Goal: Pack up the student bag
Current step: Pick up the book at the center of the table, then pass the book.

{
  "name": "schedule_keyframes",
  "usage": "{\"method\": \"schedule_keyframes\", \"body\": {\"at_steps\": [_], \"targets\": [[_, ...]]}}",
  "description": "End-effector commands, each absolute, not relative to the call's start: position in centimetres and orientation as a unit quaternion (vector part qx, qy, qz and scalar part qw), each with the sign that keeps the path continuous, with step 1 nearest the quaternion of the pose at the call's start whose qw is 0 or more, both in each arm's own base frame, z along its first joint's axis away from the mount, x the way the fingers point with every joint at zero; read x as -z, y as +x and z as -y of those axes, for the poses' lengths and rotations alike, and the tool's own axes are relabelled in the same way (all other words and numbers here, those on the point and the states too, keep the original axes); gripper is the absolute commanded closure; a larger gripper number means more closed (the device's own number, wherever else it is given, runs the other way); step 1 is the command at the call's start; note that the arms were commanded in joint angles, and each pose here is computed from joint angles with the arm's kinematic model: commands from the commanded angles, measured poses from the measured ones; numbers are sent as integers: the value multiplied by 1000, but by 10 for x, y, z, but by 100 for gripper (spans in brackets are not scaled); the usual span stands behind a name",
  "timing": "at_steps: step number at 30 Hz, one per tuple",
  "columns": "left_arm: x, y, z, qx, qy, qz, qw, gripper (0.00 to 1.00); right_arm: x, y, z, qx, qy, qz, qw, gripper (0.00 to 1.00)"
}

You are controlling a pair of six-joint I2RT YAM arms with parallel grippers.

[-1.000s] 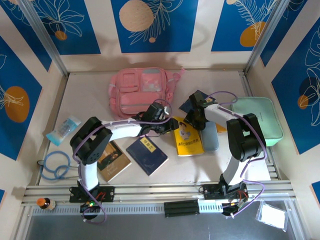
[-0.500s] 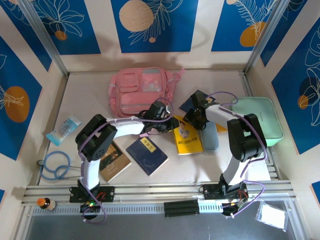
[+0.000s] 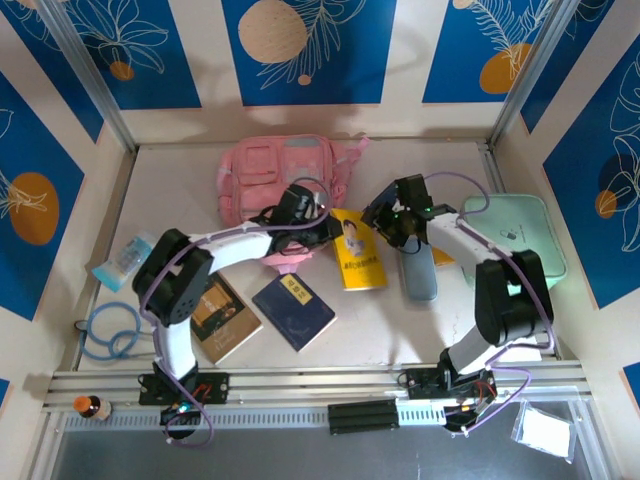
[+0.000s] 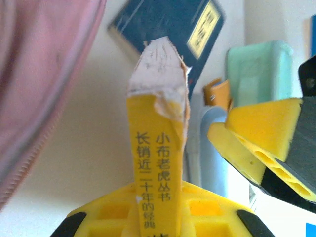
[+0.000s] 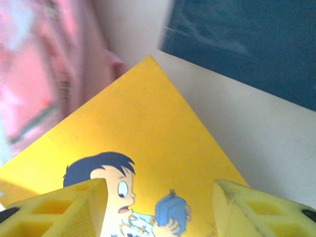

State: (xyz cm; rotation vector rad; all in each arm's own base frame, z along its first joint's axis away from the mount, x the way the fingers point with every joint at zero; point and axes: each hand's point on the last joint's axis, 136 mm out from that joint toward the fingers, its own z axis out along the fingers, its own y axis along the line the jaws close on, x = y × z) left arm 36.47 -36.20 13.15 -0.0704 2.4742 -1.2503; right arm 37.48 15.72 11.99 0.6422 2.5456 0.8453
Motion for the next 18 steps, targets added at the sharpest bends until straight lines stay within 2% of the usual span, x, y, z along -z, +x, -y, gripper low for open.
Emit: {"method": "schedule_keyframes", "body": {"at_steps": [1, 9, 16, 18], "targets": [[-225, 389, 344, 473, 5, -834, 284, 100, -161, 379, -171, -386, 197, -876, 213, 36], [-281, 428, 285, 478, -58, -800, 359, 100, -203, 378, -188, -491, 185, -822, 221, 25], [-302, 443, 285, 542, -123, -747, 364, 100, -222, 374, -225, -576, 161, -778, 191, 18], [-301, 447, 286, 558, -140, -736, 356, 100, -229, 374, -235, -597, 159, -763, 191, 12]]}}
